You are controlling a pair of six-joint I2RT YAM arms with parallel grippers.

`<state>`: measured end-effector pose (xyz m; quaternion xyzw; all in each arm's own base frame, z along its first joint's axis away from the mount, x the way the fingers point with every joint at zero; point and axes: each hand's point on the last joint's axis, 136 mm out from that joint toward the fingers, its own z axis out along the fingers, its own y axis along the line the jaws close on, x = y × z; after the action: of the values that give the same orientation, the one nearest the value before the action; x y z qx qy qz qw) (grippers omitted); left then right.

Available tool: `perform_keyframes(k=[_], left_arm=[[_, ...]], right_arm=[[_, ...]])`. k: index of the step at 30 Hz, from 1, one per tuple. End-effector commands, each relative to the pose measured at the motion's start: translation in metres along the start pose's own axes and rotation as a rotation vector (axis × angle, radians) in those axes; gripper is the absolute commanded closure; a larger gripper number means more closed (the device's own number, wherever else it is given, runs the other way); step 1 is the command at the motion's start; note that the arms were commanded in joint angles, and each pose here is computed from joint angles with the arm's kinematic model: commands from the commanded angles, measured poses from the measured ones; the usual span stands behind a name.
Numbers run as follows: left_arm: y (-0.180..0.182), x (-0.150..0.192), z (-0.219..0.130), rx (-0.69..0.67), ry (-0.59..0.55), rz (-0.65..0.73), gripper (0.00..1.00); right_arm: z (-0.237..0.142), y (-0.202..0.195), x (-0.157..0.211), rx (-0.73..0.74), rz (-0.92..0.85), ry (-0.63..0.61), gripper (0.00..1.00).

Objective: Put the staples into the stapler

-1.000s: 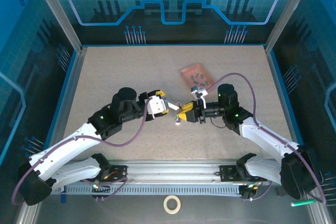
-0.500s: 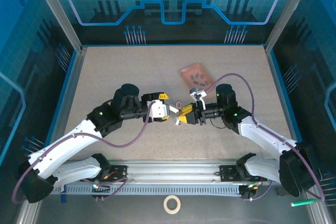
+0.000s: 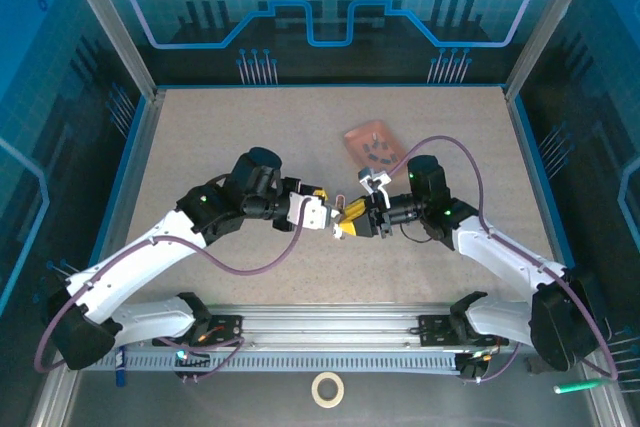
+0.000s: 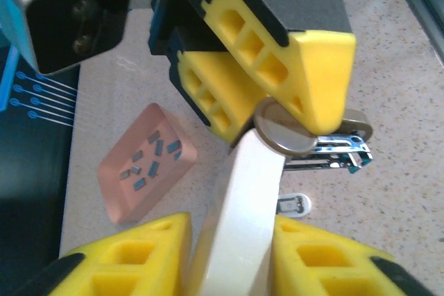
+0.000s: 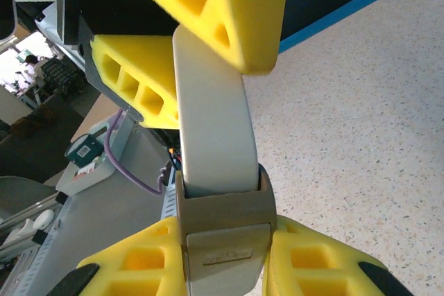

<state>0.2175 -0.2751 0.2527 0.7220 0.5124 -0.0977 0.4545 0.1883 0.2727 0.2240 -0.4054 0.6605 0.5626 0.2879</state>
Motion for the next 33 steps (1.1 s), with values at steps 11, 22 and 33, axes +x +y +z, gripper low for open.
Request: perform_keyframes(k=[11,22,33], left_arm=[[-0.009,0.011,-0.017,0.055,0.192,-0.372,0.81],[-0.029,0.039,-0.017,0.049,0.435,-0.713,0.86],[-0.041,0.045,-0.001,0.161,0.610,-0.918,0.85]], right_arm=[[-0.018,-0.010,-0.017,0.249,-0.124,-0.022,0.45],[-0.014,-0.005,-0.012,0.453,-0.169,0.066,0.43],[-0.005,-0.021,-0.006,0.598,-0.383,0.064,0.43]])
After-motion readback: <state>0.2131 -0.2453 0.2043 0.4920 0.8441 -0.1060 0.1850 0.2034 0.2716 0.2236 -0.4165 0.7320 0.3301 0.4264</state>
